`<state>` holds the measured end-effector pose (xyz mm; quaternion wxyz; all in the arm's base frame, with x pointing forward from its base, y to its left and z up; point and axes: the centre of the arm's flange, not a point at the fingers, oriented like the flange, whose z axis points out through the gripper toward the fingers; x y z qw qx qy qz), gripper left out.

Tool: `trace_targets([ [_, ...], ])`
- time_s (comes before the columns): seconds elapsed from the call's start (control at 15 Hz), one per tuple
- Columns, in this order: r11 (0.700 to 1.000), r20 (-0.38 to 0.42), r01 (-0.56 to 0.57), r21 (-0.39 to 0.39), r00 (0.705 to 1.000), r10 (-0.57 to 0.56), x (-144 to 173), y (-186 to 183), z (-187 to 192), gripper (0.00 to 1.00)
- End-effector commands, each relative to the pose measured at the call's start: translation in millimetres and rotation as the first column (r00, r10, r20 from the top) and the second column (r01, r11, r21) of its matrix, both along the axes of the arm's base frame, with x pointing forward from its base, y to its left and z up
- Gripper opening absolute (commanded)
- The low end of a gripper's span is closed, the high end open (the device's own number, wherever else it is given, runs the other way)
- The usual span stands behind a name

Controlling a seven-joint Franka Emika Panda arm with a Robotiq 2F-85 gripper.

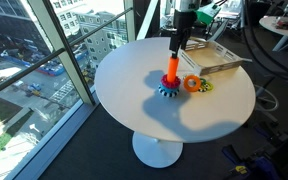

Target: Put the pink ring on the orange stand.

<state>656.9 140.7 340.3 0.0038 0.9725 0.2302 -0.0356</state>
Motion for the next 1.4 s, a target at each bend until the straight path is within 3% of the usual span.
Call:
trace_targets([
  [0.0,1.0,-0.031,-0.004,0.005,1.0,0.004,-11.1,-1.0,19.7,1.0],
  [0.53,0.994,-0.047,0.108,-0.032,0.993,-0.109,-48.3,-10.3,55.8,1.0],
  [1.33,0.935,-0.095,0.346,-0.074,0.931,-0.352,-151.2,-44.3,113.6,1.0],
])
